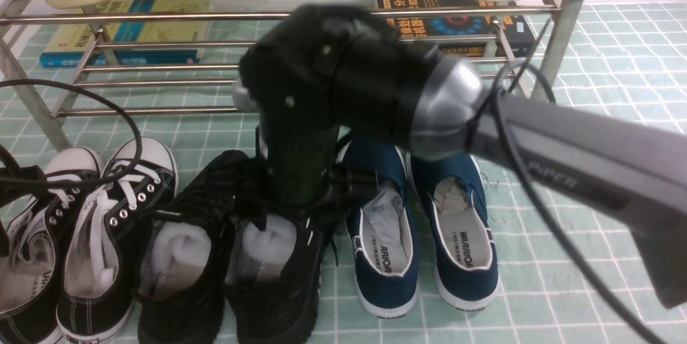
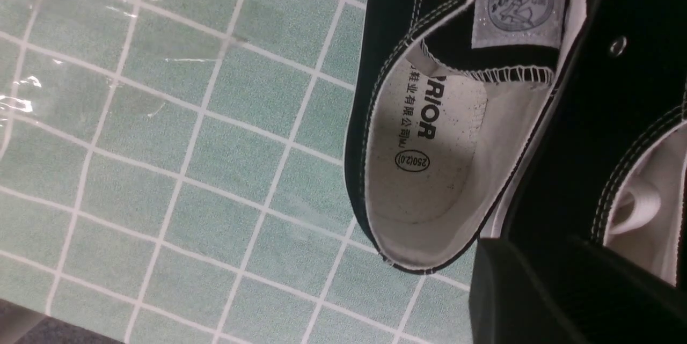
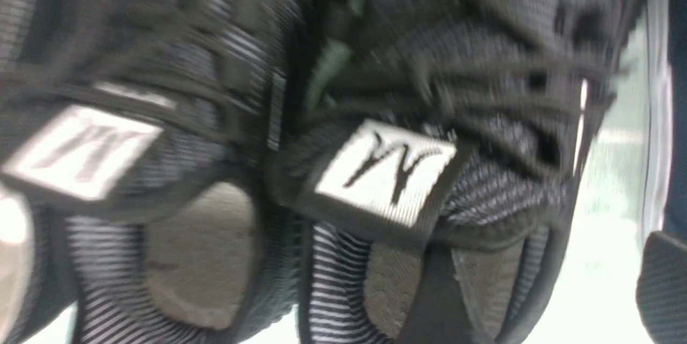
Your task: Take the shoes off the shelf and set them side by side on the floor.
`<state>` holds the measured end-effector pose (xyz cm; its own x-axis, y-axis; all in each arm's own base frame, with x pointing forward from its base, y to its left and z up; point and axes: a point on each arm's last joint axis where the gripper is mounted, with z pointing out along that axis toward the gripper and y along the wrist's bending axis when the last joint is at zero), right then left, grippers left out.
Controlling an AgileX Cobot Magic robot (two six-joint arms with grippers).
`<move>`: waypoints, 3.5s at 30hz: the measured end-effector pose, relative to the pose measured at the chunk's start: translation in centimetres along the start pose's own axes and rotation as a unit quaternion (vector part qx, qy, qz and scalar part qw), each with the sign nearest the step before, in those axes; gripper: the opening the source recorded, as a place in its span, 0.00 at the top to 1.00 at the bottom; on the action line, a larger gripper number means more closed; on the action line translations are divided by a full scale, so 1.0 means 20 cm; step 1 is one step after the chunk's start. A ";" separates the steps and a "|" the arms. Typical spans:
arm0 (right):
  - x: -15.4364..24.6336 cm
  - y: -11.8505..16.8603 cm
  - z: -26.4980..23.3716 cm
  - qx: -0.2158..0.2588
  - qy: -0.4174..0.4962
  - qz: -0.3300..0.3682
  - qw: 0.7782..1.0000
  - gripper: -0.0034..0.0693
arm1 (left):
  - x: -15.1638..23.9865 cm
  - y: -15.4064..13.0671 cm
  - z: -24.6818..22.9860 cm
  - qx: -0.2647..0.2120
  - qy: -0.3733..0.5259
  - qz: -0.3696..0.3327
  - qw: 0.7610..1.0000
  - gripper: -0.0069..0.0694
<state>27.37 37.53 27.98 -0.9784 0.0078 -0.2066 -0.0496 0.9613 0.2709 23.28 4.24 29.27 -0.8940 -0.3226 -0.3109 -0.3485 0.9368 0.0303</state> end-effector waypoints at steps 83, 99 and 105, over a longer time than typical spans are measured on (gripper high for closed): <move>0.66 -0.91 -1.47 -0.162 -0.320 -0.382 0.852 0.97 | 0.01 0.00 0.00 0.001 0.006 0.013 1.000 0.61; 0.91 -1.24 -0.99 -0.234 -0.525 -0.357 0.736 0.97 | -0.01 0.00 0.00 -0.003 -0.010 0.031 0.999 0.91; 0.91 -1.24 -0.99 -0.235 -0.526 -0.357 0.735 0.97 | -0.01 0.02 0.00 -0.021 -0.014 0.041 0.999 0.91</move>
<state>6.79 8.43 36.19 0.0155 -0.0060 -0.9999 -0.7805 0.6249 -0.0159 23.38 4.67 29.37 -0.9124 -0.2399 -0.3316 -0.2858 0.9534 0.0968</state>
